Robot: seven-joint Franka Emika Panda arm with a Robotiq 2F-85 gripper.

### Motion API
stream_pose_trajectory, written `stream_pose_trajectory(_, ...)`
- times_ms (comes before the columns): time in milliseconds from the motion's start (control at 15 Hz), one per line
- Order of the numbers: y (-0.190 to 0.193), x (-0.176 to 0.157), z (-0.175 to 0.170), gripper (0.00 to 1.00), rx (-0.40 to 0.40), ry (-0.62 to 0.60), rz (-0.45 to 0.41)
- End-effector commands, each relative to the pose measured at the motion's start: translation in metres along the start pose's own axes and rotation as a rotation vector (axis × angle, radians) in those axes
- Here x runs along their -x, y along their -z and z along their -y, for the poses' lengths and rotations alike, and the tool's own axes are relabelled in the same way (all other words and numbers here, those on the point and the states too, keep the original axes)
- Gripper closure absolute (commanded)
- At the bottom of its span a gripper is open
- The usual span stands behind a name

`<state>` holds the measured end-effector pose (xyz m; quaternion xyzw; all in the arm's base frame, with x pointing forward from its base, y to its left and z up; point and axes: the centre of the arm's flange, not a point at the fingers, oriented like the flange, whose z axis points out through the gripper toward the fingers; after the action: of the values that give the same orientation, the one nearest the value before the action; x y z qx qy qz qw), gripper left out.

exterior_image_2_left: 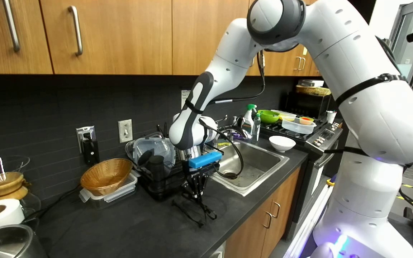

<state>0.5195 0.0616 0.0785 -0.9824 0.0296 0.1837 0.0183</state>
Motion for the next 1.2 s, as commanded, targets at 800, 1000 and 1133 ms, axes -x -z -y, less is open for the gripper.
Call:
stream_pose_trajectory(800, 0.0132, 0.0123, 0.0071, 0.53, 0.044, 0.022, -0.012)
stream_pose_trajectory(1000, 0.0141, 0.0132, 0.0074, 0.40, 0.045, 0.023, -0.014)
stream_pose_trajectory(1133, 0.0143, 0.0134, 0.0062, 0.21, 0.045, 0.024, -0.015)
